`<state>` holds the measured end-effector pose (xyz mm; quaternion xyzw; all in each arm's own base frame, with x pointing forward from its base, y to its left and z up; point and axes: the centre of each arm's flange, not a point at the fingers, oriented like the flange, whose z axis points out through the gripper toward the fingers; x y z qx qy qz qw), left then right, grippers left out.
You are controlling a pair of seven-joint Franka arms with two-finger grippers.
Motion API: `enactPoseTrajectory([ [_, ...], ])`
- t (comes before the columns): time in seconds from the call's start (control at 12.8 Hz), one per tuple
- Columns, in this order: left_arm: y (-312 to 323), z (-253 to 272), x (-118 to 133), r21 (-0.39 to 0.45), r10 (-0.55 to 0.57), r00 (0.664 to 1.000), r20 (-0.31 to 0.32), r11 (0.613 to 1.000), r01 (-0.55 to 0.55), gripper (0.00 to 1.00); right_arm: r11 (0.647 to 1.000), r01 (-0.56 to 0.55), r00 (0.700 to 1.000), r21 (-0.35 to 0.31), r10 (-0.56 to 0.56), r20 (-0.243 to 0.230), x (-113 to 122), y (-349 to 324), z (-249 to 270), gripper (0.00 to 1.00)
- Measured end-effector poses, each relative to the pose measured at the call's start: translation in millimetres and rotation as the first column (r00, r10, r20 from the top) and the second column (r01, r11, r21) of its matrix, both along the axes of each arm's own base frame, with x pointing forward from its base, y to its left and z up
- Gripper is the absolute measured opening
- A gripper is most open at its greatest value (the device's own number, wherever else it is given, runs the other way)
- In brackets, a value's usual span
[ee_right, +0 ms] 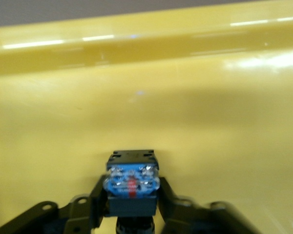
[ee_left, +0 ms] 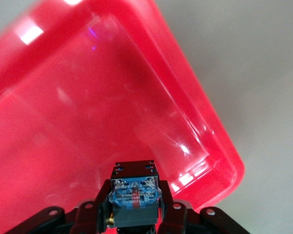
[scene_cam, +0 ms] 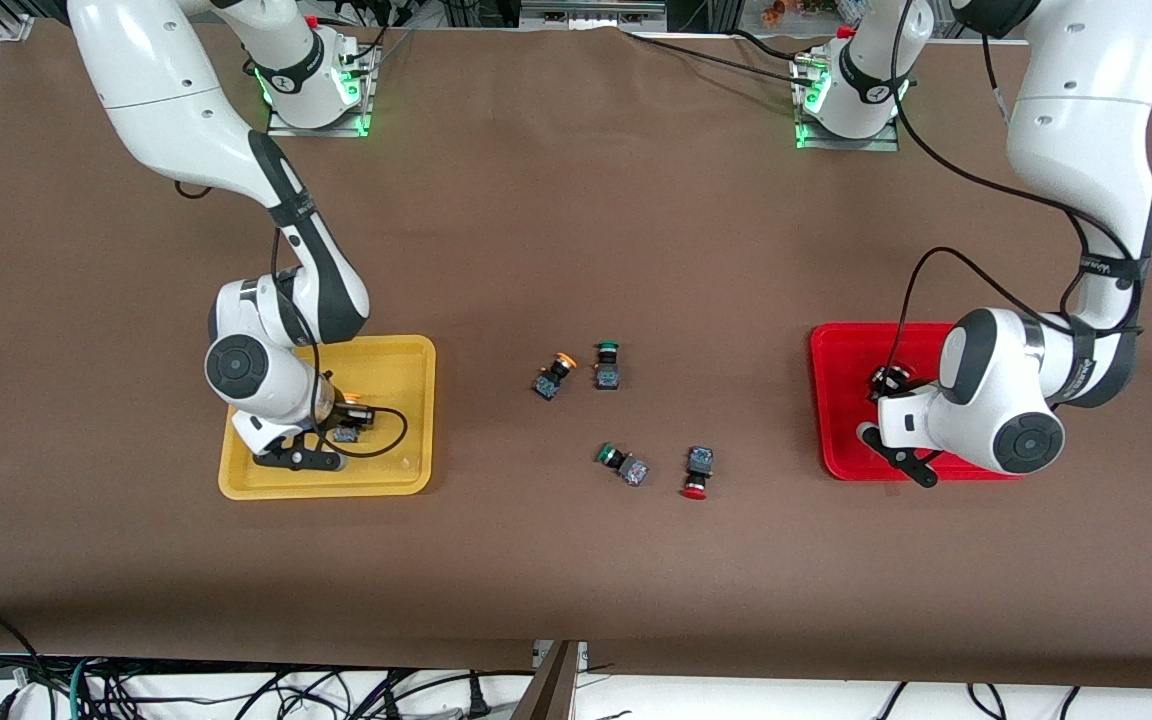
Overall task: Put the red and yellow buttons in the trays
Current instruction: 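Lower the buttons into the yellow and red trays and open both grippers, then grasp the next yellow and red buttons with the right and left grippers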
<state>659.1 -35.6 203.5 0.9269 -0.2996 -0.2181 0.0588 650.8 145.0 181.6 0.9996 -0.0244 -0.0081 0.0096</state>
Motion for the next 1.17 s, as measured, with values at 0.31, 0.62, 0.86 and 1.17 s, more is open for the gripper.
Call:
enactPoseTrajectory([
  [0.31, -10.0, 3.8, 6.8, -0.013, -0.013, 0.999, 0.047, 1.0, 0.014, 0.78, 0.999, 0.05, 0.999, 0.006, -0.05, 0.0, -0.6, 5.1, 26.0, 0.93],
  [0.62, -63.2, 75.9, 38.1, -0.034, -0.034, 0.977, 0.209, 0.999, 0.042, 1.0, 0.949, 0.294, 0.955, 0.113, -0.286, -0.083, -2.2, 86.7, 73.6, 0.99],
  [0.86, -144.4, 103.0, 45.5, -0.037, 0.156, 0.924, 0.349, 0.988, -0.153, 1.0, 0.884, 0.449, 0.891, 0.13, -0.43, -0.148, -28.1, 163.8, 64.0, 0.99],
  [1.17, -200.4, 66.7, 57.3, -0.159, 0.387, 0.785, 0.484, 0.921, -0.356, 1.0, 0.803, 0.575, 0.818, 0.156, -0.559, -0.136, -62.4, 251.0, 31.1, 0.99],
])
